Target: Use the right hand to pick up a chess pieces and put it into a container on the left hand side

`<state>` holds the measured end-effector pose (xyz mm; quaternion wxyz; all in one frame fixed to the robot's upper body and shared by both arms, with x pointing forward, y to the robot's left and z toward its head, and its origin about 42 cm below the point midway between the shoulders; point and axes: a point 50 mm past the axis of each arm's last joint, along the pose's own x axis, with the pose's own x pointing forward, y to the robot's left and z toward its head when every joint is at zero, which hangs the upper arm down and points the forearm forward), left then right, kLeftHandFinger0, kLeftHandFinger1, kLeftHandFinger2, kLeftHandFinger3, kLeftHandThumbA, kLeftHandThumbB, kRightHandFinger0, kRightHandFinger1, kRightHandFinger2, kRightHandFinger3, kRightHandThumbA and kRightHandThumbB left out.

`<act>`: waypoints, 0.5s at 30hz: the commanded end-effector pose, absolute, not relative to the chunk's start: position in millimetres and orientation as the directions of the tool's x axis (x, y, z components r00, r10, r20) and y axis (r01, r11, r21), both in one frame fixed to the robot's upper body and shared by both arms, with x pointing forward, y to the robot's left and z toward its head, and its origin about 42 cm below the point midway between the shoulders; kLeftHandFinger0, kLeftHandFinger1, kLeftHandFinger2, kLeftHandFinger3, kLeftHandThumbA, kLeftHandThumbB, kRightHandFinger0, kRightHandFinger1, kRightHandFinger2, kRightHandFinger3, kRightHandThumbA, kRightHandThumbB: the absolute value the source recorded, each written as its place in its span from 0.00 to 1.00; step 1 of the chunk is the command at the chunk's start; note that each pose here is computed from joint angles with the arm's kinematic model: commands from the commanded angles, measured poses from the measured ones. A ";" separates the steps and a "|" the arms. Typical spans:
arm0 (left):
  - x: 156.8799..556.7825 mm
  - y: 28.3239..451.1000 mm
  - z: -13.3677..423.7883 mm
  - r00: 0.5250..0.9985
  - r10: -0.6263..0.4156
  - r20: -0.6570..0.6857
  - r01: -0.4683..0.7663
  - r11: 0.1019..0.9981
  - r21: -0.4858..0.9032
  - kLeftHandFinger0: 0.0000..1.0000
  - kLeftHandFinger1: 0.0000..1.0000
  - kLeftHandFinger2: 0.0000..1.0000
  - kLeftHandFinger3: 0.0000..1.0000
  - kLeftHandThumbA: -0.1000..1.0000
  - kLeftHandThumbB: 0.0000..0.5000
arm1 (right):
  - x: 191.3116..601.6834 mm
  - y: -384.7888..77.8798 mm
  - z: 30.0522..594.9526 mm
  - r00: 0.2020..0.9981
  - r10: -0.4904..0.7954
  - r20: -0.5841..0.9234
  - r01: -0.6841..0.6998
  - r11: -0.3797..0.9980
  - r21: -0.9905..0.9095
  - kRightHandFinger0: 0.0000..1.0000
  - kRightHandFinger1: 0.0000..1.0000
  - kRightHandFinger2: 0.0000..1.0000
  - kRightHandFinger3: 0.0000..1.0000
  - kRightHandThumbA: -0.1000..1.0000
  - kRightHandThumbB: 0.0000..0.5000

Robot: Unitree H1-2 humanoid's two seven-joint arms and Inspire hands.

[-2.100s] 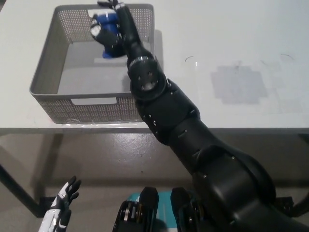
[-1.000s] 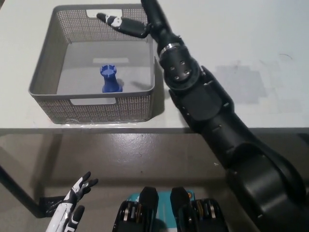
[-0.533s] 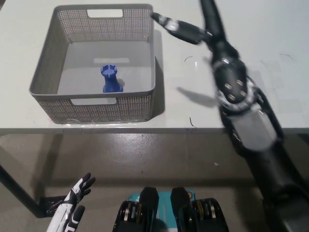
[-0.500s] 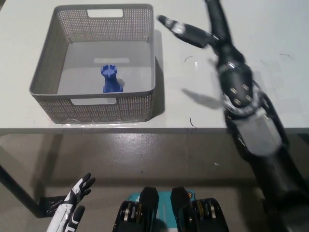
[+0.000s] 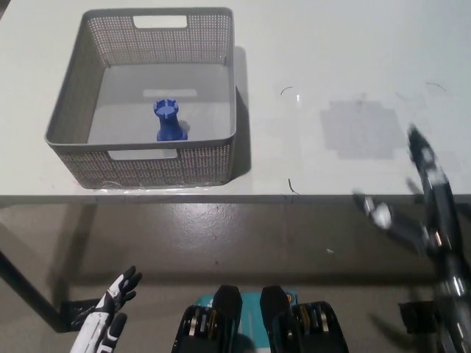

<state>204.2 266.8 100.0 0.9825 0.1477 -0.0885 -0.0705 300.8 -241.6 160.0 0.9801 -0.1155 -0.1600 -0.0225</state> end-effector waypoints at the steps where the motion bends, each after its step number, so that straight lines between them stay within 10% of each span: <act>1: 201.4 278.6 112.7 0.967 -0.104 0.231 0.041 0.964 0.262 1.00 1.00 1.00 1.00 1.00 0.74 | 254.6 -239.3 155.9 0.889 0.083 0.451 -0.019 0.990 -0.143 1.00 1.00 1.00 1.00 1.00 0.59; 7: 215.7 286.4 118.1 0.956 -0.099 0.276 0.021 0.962 0.273 1.00 1.00 1.00 1.00 1.00 0.72 | 253.4 -227.5 113.0 0.942 0.072 0.328 -0.045 0.995 -0.089 1.00 1.00 1.00 1.00 1.00 0.71; 15: 227.6 290.5 121.3 0.959 -0.068 0.274 -0.008 0.964 0.268 1.00 1.00 1.00 1.00 1.00 0.72 | 245.8 -222.3 94.1 0.968 0.071 0.242 -0.075 0.997 0.005 1.00 1.00 1.00 1.00 1.00 0.56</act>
